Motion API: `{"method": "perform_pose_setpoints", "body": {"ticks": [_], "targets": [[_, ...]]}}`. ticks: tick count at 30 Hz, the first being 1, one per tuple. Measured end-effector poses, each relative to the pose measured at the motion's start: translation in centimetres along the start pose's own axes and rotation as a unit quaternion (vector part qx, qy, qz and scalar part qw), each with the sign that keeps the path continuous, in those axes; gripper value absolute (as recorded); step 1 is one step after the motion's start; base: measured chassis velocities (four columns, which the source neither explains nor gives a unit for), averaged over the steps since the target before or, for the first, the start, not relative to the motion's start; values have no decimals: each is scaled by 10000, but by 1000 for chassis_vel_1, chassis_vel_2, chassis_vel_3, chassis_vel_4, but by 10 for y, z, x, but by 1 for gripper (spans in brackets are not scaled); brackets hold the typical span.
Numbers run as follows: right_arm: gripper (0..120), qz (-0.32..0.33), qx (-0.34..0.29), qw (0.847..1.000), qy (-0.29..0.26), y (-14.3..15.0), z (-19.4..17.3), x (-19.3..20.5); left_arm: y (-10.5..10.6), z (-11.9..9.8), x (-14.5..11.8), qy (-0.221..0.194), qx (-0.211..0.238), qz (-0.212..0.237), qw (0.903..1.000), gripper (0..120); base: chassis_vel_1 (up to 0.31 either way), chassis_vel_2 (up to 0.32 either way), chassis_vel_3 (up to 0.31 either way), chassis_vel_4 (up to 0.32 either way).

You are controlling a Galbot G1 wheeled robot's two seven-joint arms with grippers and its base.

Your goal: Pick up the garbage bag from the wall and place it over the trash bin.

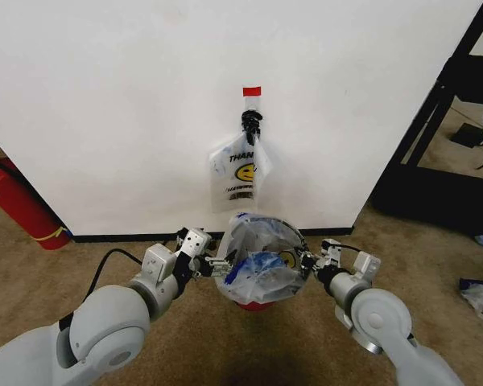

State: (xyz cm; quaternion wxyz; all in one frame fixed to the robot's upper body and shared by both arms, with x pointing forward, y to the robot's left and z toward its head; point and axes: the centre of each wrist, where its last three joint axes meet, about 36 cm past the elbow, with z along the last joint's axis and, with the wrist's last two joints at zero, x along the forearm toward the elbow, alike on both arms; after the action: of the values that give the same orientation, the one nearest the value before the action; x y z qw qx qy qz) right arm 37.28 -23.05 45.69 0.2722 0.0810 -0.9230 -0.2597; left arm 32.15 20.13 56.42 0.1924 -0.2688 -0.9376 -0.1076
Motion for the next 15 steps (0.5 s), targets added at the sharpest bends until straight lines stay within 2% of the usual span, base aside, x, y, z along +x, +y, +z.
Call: {"method": "perform_pose_setpoints", "body": {"ticks": [4, 15], "targets": [[1, 13, 6, 10000, 8, -1, 1, 1, -2, 1, -1, 20, 46, 75, 10000, 90, 0, 0, 0, 0], [1, -24, 28, 10000, 5, 1, -1, 2, 5, 16, -12, 49, -130, 20, 9999, 50, 0, 0, 0, 0]]}}
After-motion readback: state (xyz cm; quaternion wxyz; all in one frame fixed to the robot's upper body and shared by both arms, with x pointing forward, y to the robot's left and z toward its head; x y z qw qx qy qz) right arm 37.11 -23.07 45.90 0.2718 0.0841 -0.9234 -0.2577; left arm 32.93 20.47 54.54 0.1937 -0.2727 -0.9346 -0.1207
